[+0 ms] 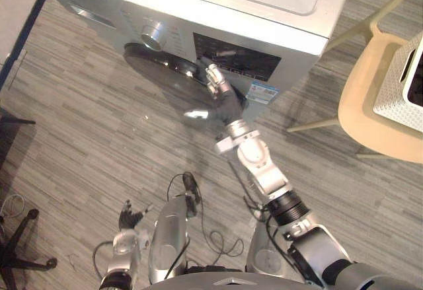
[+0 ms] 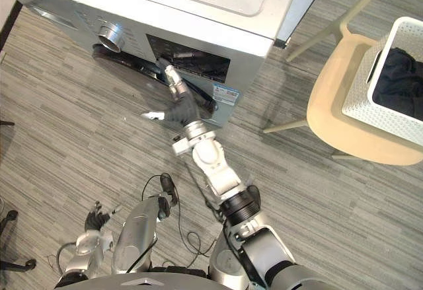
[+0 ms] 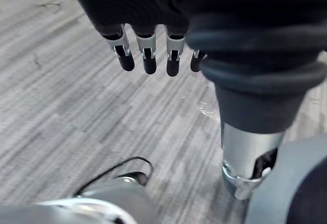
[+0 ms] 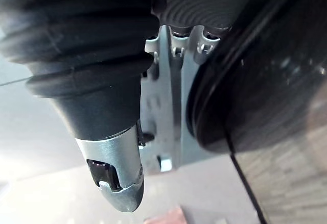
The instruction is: Pick up the laundry basket with both hands and put the clothes into the washing machine.
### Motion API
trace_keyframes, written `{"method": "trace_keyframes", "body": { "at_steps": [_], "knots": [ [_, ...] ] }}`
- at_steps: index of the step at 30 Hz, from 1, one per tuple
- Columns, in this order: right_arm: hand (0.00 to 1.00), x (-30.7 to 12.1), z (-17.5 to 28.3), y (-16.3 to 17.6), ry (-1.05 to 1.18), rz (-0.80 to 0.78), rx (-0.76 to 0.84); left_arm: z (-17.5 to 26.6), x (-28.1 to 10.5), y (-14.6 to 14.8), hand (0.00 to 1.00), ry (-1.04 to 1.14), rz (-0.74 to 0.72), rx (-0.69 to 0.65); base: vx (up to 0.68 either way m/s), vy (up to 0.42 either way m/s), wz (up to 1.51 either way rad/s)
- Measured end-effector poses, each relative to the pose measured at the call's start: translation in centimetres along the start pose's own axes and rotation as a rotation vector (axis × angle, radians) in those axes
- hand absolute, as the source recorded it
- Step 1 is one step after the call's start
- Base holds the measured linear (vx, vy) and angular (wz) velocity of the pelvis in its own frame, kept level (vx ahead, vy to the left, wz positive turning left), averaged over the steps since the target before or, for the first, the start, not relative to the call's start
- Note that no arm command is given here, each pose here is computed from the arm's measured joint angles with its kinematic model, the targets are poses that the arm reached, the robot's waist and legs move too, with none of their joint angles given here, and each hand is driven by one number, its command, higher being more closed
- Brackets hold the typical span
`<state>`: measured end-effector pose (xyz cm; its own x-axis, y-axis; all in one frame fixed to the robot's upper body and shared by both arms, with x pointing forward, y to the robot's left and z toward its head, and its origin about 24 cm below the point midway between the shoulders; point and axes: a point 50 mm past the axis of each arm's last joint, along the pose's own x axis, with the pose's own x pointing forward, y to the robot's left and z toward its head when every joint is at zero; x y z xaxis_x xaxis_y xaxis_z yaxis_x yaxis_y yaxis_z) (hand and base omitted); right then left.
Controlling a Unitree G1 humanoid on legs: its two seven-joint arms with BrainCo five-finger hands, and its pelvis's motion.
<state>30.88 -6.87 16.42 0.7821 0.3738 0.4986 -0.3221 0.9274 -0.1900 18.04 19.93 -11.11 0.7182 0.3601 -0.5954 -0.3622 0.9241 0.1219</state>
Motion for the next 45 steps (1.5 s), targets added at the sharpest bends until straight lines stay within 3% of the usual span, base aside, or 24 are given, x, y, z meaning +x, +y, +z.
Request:
{"method": "trace_keyframes", "body": {
  "at_steps": [8, 14, 20, 25, 30, 33, 34, 36, 38, 40, 45],
  "knots": [
    [0.0, 4.1, 2.4, -4.6, -0.033, 0.075, -0.527, 4.0, 0.2, -3.2, 0.0, -0.158, -0.104, -0.041, -0.1, -0.039, 0.08],
    [0.0, 7.1, 4.8, -6.1, -0.076, 0.027, -0.587, 4.0, 0.2, -3.7, 0.0, -0.146, -0.136, -0.036, -0.17, -0.066, 0.07],
    [0.0, 7.9, 3.4, -8.2, 0.055, 0.062, -0.425, 2.9, 0.1, -3.9, 0.0, -0.096, -0.144, -0.046, -0.11, -0.043, 0.12],
    [0.0, 6.7, 2.6, -8.8, 0.162, 0.246, -0.322, 2.8, -0.2, -4.8, 0.0, -0.097, -0.216, -0.034, -0.02, -0.049, 0.12],
    [0.0, 3.3, 0.5, -5.3, 0.384, 0.64, -0.075, 6.4, -1.2, -6.3, 0.0, -0.266, -0.312, -0.058, 0.03, -0.062, 0.18],
    [0.0, 0.2, -2.2, -2.0, 0.474, 0.732, 0.163, 10.0, -2.0, -6.1, 0.0, -0.42, -0.305, -0.116, 0.09, -0.071, 0.28],
    [0.0, -0.5, -2.9, -1.3, 0.484, 0.723, 0.235, 10.7, -2.2, -6.0, 0.0, -0.449, -0.296, -0.13, 0.12, -0.071, 0.32],
    [0.0, -2.2, -4.1, 2.1, 0.457, 0.669, 0.557, 13.6, -2.8, -4.7, 0.0, -0.566, -0.236, -0.2, 0.16, -0.078, 0.33],
    [0.0, -2.6, -4.0, 4.3, 0.429, 0.654, 0.726, 15.6, -3.5, -4.1, 0.0, -0.647, -0.195, -0.248, 0.13, -0.058, 0.21],
    [0.0, -2.9, -3.9, 5.7, 0.415, 0.655, 0.815, 17.5, -4.5, -3.5, 0.0, -0.735, -0.176, -0.291, 0.07, -0.037, 0.09],
    [0.0, -4.7, -5.0, 5.5, 0.445, 0.618, 0.843, 21.4, -7.5, -2.0, 0.0, -0.959, -0.118, -0.369, -0.04, -0.035, 0.0]
  ]
}}
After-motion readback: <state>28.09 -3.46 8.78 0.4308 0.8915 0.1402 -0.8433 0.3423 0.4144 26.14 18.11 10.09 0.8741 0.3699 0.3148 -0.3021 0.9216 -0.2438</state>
